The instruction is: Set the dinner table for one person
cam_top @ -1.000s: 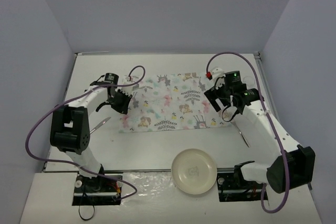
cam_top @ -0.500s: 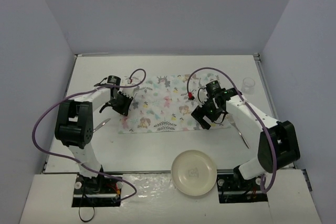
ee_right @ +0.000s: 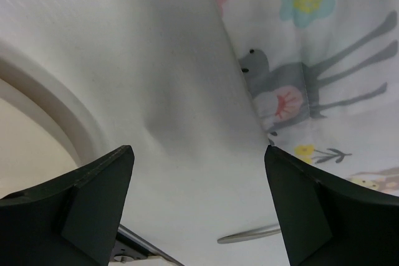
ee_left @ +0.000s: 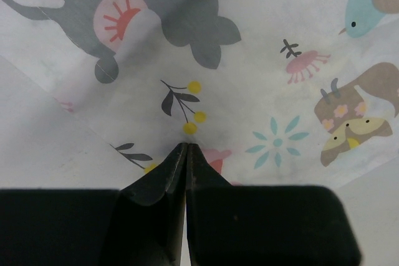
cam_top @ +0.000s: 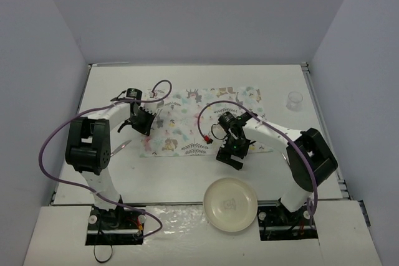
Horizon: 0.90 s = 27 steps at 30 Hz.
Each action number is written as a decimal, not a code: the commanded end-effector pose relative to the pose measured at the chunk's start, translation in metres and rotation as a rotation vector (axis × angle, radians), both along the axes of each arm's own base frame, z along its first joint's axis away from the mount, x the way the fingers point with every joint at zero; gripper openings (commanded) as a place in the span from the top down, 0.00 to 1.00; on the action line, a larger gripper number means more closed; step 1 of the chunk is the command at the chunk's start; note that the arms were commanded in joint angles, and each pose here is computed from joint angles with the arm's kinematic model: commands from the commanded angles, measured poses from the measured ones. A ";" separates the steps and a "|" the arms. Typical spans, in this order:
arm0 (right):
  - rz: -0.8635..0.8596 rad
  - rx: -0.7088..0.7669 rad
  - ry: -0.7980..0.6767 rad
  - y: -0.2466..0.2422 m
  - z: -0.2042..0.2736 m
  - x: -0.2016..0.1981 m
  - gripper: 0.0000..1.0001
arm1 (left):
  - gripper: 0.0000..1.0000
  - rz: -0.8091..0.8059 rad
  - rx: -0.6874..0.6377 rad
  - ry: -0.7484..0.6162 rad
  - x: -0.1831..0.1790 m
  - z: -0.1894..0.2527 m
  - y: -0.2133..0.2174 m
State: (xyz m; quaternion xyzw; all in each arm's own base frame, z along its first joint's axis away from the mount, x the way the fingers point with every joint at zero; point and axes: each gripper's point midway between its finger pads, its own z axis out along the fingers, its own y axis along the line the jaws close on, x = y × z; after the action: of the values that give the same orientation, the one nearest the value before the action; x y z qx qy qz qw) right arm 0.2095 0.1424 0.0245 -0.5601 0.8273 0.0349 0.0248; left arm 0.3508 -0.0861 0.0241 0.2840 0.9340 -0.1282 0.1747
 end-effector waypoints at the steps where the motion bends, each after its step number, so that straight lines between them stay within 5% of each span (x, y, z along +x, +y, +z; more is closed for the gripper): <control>1: 0.017 -0.032 -0.037 -0.014 0.026 -0.005 0.17 | 1.00 0.039 0.078 -0.012 0.003 -0.004 0.029; 7: 0.040 0.004 -0.083 -0.013 0.057 -0.007 0.16 | 0.97 0.087 0.095 -0.021 0.004 0.001 0.045; 12: 0.121 0.065 0.018 0.004 0.053 -0.038 0.15 | 0.38 0.131 0.096 -0.065 0.012 0.017 0.053; 14: 0.144 0.058 0.072 0.006 0.043 -0.048 0.16 | 0.27 0.158 0.081 -0.115 0.019 0.036 0.055; 20: 0.181 0.008 0.152 0.001 0.022 -0.057 0.17 | 0.21 0.193 0.044 -0.304 0.037 0.111 0.061; 27: 0.209 -0.057 0.226 -0.006 0.001 -0.066 0.18 | 0.20 0.161 0.013 -0.326 0.030 0.140 0.054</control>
State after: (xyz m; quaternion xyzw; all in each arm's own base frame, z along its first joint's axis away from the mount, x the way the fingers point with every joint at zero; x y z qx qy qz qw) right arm 0.1574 0.1445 0.0305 -0.6267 0.7745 0.0728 -0.0466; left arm 0.3807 -0.0278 0.1316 0.2187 0.9270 -0.0575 0.2991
